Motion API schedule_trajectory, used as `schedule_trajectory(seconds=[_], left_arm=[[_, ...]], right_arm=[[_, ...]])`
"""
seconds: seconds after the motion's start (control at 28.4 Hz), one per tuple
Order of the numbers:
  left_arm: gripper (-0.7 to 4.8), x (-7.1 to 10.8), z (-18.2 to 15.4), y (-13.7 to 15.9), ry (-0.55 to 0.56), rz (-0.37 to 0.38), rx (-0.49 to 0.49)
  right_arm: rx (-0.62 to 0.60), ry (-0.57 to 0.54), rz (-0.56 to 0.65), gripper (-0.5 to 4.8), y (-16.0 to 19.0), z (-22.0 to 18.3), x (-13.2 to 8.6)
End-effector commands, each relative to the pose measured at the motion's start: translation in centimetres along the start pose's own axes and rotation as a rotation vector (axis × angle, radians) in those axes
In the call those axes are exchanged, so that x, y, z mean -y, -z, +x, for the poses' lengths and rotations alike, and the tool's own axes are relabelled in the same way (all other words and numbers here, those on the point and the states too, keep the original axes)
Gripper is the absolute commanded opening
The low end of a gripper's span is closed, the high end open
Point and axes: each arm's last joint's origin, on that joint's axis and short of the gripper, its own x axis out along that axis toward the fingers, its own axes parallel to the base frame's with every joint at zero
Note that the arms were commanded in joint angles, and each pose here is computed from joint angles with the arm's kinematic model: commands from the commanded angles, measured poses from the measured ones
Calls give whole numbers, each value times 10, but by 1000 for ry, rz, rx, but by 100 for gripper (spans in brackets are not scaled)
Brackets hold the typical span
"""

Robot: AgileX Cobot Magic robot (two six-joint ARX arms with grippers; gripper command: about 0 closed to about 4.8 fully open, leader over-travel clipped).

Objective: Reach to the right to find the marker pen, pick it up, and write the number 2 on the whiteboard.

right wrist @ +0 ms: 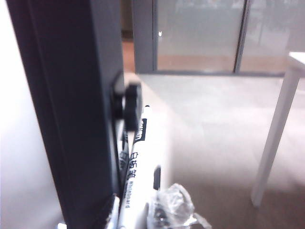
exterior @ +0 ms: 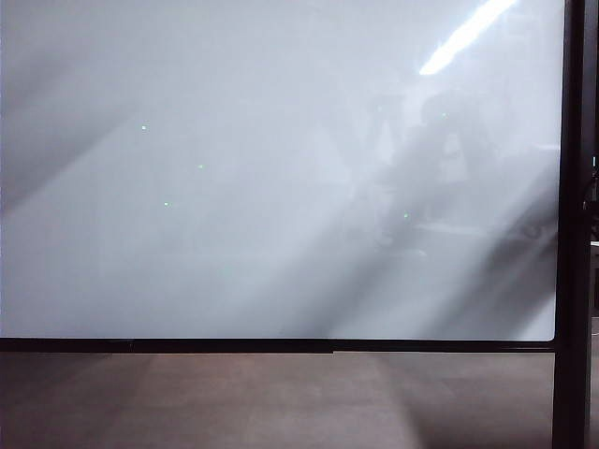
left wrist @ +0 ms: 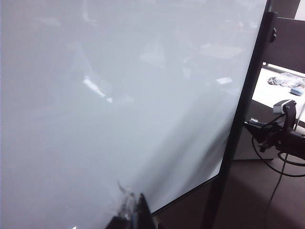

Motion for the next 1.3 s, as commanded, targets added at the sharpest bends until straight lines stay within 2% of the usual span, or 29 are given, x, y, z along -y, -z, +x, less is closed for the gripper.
schedule_trajectory(seconds=[0.04, 0.25, 0.46, 0.74, 1.02, 1.16, 1.3], left_arm=[[-5, 0, -1, -4, 0, 10, 23], [-5, 0, -1, -4, 0, 28, 16], [-5, 0, -1, -4, 1, 28, 16], [-5, 0, -1, -4, 1, 28, 15], [-5, 0, -1, -3, 2, 27, 11], [-5, 0, -1, -3, 5, 27, 9], [-5, 0, -1, -3, 5, 27, 9]], right_arm=[[73, -5, -6, 40, -10, 1, -1], [120, 66, -6, 40, -26, -7, 14], [188, 121, 40, 40, -57, -29, 45], [273, 154, -10, 41, -133, -61, 47], [344, 149, -43, 41, -218, -111, 14], [389, 26, -29, 41, -247, -132, -13], [397, -141, 10, 40, -260, -132, -60]])
